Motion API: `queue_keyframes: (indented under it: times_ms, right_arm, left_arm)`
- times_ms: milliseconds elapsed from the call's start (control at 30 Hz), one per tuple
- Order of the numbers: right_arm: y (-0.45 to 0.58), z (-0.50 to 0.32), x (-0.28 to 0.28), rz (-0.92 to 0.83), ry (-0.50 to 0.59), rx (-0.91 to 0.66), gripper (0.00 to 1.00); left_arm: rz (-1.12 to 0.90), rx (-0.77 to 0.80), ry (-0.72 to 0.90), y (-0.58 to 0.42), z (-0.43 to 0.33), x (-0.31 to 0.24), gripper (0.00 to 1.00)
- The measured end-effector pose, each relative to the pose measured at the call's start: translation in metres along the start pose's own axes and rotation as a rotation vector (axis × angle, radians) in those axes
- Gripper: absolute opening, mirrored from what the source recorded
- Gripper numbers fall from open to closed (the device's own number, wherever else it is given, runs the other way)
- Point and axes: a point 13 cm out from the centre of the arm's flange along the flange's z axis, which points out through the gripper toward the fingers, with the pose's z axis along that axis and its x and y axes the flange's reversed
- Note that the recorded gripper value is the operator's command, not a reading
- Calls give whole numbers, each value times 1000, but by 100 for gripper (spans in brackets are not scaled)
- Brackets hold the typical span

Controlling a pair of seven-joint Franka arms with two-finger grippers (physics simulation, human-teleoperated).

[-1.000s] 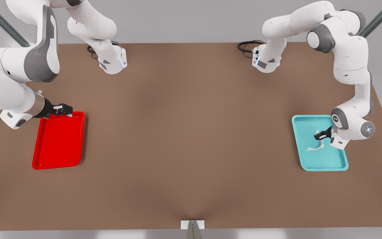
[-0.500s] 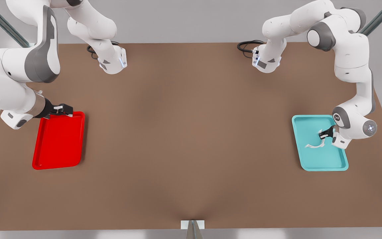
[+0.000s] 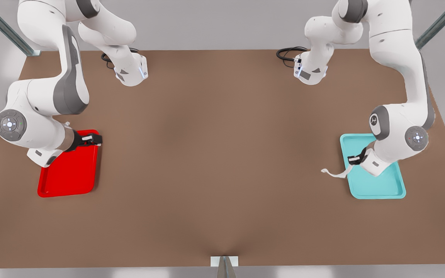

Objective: Take the drainage pipe clamp from the left arm, pass it to the right arm, and place it in the plate on the right side

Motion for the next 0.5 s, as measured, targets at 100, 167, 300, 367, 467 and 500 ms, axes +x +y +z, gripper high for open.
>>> queue_keyframes:
  times_ms: [100,167,300,367,467,500]
  right_arm:
    - [-5,-4,-2,4,-10,-3,100]
    - [-8,3,-6,3,-2,-8,100]
    - [-3,19,-22,-27,17,-19,100]
    - [18,37,-34,-84,41,-32,100]
    - [86,63,-55,-223,70,-61,100]
    - [120,72,-58,-282,77,-68,100]
  left_arm:
    - [131,19,20,-91,-10,16,21]
    - [185,49,25,-146,-14,22,21]
    - [277,74,4,-272,-24,33,21]
    - [256,87,-5,-297,-27,32,21]
    - [221,109,-23,-341,-32,30,21]
    - [206,122,-25,-354,-34,31,21]
